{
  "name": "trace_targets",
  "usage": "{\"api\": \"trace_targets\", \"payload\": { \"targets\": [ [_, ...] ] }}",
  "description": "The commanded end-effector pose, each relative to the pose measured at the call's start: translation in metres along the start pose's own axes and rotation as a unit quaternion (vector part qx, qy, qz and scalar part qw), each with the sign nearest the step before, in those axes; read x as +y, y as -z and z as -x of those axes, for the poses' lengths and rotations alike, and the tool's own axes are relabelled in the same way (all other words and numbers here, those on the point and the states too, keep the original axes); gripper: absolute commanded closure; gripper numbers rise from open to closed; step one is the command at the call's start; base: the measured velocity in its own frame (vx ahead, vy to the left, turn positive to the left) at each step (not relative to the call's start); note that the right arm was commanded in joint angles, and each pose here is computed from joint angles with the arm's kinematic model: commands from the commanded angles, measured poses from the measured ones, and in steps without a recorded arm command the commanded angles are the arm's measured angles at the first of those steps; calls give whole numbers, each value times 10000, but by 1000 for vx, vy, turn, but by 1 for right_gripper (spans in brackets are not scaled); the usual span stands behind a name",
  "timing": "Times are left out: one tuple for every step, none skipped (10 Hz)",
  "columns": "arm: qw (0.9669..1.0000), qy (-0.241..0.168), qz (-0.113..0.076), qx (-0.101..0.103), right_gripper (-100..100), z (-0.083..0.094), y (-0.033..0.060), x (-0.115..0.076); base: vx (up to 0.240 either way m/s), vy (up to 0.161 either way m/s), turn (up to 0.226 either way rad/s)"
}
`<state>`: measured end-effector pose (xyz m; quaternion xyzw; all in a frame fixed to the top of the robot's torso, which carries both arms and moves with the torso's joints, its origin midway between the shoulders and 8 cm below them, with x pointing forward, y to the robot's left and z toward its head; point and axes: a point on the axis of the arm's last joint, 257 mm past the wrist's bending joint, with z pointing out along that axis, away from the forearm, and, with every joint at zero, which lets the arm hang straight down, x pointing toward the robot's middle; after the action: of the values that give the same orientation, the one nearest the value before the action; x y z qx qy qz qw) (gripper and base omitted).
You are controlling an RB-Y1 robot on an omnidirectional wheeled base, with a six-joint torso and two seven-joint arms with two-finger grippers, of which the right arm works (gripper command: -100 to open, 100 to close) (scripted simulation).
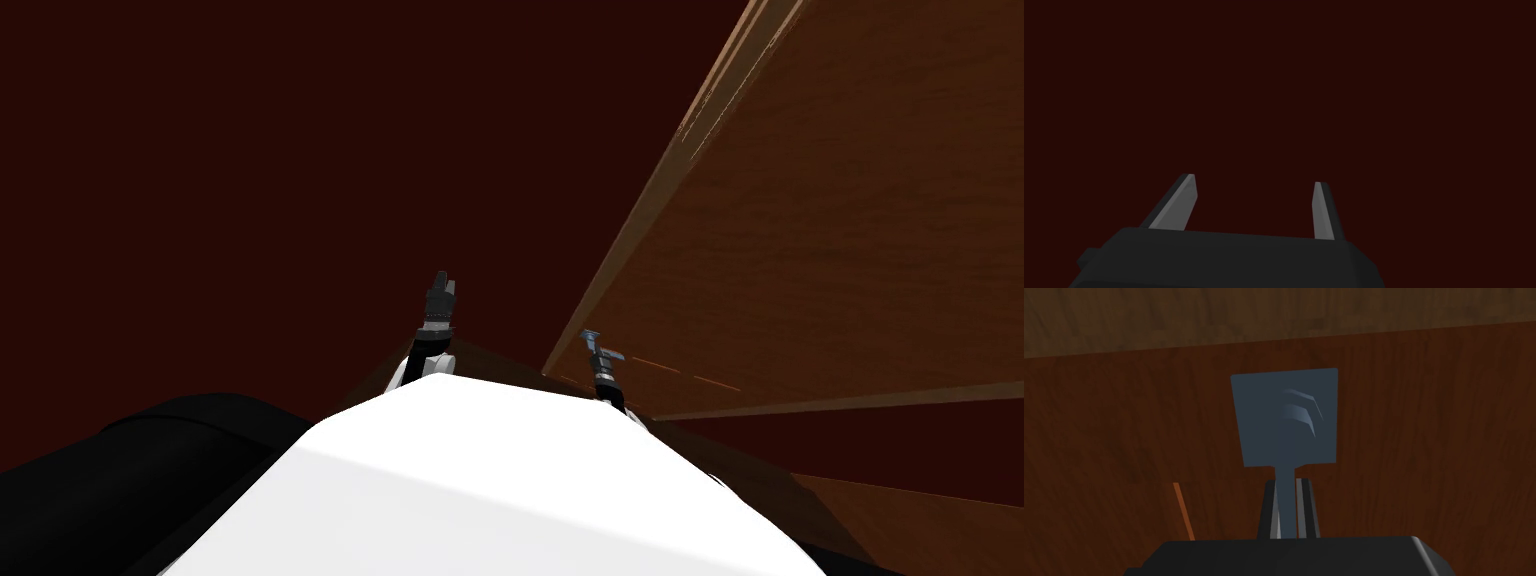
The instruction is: Pull the door open
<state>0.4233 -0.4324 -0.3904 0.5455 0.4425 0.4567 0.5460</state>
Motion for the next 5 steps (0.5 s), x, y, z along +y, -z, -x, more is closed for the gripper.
{"api": "trace_targets", "payload": {
  "targets": [
    [10000,-1,-20,-1,100,-2,11,-16,-27,6,5],
    [10000,-1,-20,-1,100,-2,11,-16,-17,3,0],
    [10000,-1,-20,-1,100,-2,11,-16,-7,1,-1],
    [10000,-1,-20,-1,100,-2,11,-16,0,0,0],
    [9999,5,-44,97,100,-3,54,-30,-107,-29,113]
  ]
}}
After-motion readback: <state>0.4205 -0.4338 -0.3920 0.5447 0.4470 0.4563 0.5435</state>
